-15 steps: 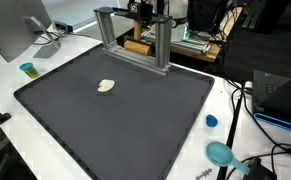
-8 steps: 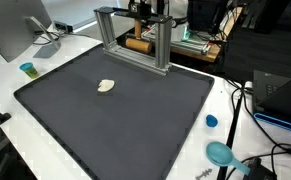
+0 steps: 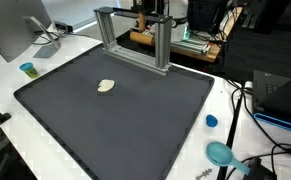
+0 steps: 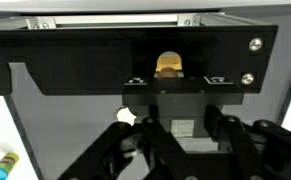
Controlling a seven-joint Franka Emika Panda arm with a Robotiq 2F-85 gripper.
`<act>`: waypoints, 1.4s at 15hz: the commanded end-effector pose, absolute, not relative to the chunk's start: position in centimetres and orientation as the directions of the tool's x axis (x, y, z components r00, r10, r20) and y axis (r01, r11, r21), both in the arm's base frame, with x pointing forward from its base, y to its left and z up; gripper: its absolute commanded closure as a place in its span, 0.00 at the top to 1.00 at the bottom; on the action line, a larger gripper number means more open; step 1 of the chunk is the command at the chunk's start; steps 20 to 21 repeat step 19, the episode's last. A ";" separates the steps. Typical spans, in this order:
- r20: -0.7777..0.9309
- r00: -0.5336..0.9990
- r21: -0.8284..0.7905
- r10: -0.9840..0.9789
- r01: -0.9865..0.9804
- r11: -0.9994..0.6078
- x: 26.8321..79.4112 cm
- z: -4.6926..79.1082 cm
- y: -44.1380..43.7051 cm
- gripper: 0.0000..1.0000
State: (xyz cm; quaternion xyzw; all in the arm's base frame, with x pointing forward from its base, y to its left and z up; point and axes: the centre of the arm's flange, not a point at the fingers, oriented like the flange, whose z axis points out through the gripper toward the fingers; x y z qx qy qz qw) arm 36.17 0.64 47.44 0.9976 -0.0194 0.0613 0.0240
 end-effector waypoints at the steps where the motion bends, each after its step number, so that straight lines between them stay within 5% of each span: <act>1: 0.123 0.992 0.050 0.004 -0.002 -0.999 34.2 47.9 0.9 0.21; 4: 0.102 0.995 0.075 0.021 0.013 -0.997 35.2 46.8 2.2 0.21; 5: 0.093 0.995 0.083 0.030 0.022 -0.996 35.4 46.5 2.5 0.71; 6: 0.080 0.996 0.090 0.037 0.030 -0.995 35.4 46.3 2.7 0.72; 10: 0.052 0.998 0.098 0.043 0.037 -0.994 35.0 46.1 3.2 0.99; 18: 0.282 0.959 0.095 -0.036 -0.065 -0.993 32.3 53.5 1.4 1.00; 21: 0.200 0.980 0.092 -0.015 -0.034 -0.995 33.9 50.9 1.9 1.00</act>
